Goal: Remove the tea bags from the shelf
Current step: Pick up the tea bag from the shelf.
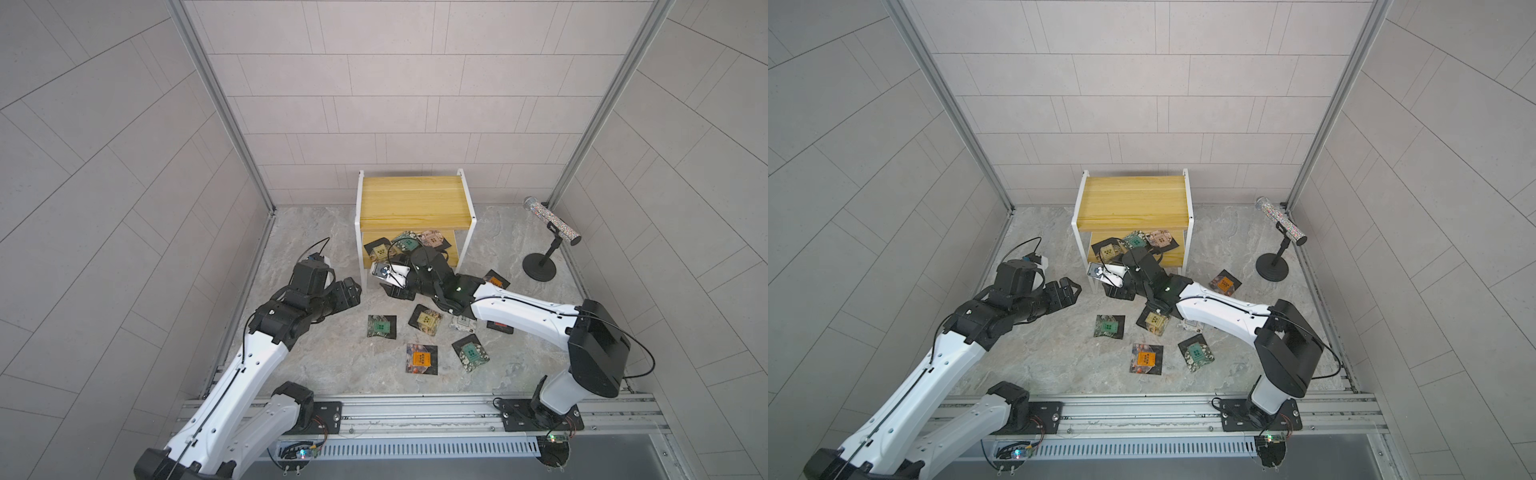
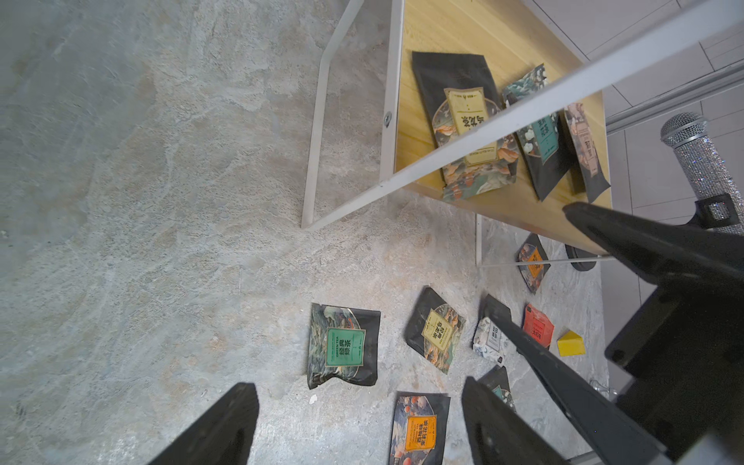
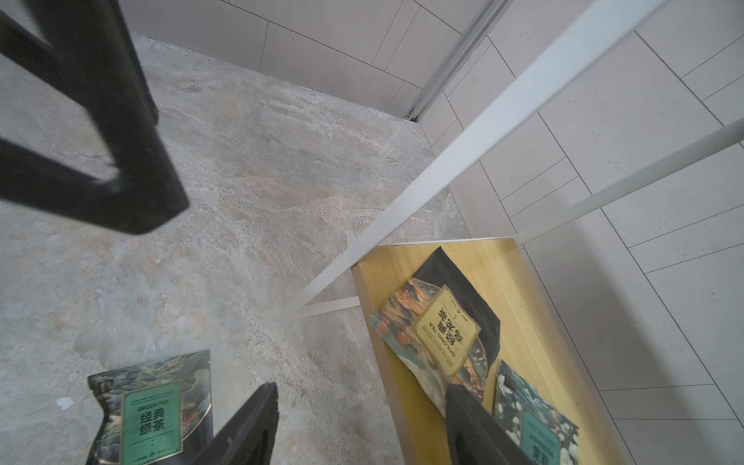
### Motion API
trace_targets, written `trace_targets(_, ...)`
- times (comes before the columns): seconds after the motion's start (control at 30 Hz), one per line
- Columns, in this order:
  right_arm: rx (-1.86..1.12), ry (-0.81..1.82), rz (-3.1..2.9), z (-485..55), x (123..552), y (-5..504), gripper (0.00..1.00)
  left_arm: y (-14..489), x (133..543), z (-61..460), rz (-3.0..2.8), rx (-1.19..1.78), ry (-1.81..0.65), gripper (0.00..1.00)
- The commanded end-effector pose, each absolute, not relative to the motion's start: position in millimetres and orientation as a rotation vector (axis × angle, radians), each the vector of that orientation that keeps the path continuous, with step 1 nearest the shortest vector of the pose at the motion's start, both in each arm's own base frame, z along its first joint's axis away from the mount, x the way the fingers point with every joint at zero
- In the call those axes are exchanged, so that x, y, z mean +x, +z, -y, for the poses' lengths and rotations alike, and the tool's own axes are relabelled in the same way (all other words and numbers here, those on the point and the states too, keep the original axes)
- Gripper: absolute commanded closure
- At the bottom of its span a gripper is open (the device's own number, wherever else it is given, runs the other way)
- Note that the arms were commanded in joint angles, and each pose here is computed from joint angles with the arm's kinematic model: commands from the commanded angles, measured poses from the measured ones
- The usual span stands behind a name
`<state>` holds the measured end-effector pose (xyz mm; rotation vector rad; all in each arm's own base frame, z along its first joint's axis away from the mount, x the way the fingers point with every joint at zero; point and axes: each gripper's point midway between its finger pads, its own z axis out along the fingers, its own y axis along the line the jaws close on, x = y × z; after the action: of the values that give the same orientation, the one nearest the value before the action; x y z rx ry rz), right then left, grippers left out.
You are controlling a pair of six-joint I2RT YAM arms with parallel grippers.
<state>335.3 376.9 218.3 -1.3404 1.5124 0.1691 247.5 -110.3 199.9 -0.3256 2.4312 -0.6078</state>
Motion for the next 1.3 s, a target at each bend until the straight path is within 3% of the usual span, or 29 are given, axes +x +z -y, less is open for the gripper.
trace_targets(0.0,-1.329,0.150,-1.483,-381,350,225,0.31,203,245,104,-2.424,-0.334,-0.591,0.13)
trace_targets(0.53,-1.400,0.032,-1.502,-391,383,184,0.33,199,239,94,-2.432,-0.365,-0.569,0.13)
trace_targets(1.27,-1.342,-0.025,-1.526,-364,373,188,0.81,199,244,96,-2.419,-0.380,-0.600,0.13)
